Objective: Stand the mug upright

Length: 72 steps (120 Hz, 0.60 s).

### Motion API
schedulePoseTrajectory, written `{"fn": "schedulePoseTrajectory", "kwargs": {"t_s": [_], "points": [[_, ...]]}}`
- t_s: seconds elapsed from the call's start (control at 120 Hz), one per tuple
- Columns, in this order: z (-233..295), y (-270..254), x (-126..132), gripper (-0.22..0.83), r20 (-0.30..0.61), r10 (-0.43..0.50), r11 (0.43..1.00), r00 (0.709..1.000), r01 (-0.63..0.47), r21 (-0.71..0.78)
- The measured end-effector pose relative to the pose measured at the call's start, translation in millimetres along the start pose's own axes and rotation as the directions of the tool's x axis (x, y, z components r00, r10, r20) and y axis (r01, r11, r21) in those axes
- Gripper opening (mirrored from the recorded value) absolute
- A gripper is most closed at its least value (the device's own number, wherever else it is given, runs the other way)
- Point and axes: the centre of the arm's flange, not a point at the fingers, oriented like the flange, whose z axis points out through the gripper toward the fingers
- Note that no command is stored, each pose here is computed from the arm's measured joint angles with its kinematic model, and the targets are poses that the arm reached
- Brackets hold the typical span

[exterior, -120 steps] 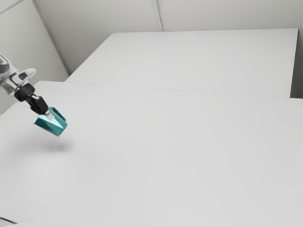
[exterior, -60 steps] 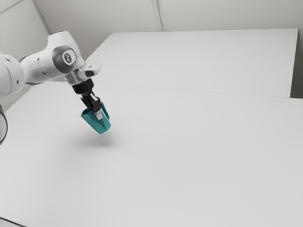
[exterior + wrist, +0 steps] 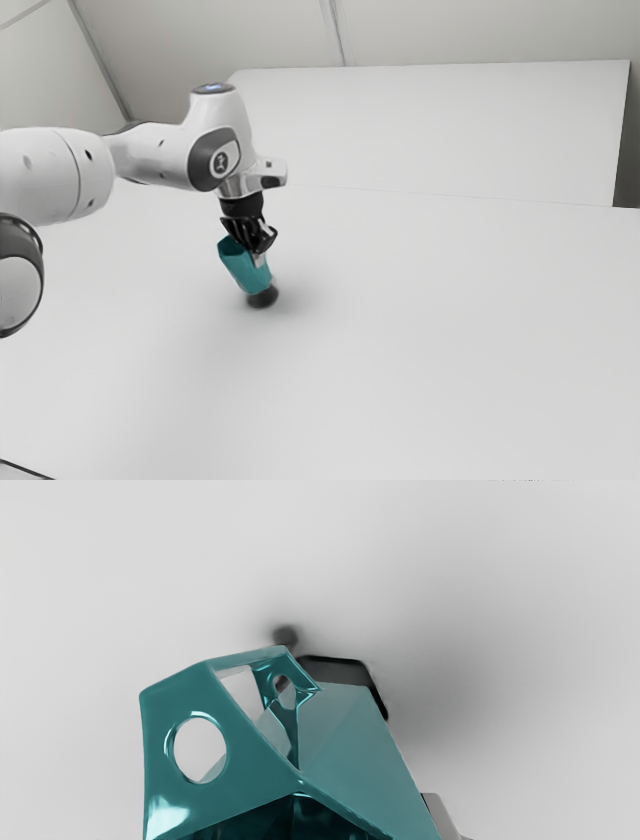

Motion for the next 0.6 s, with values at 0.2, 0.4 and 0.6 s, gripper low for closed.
{"fn": "schedulePoseTrajectory", "kwargs": {"t_s": [0.2, 0.4, 0.6], "points": [[14.7, 0.7, 5.9, -0.17, 0.013, -0.108, 0.994, 0.994, 0.108, 0.035], [27.6, -0.2, 8.6, -0.17, 0.026, -0.195, 0.98, 0.98, 0.194, 0.046], [26.8, -4.3, 8.1, 0.03, 0.019, -0.264, 0.964, 0.964, 0.263, 0.045]]}}
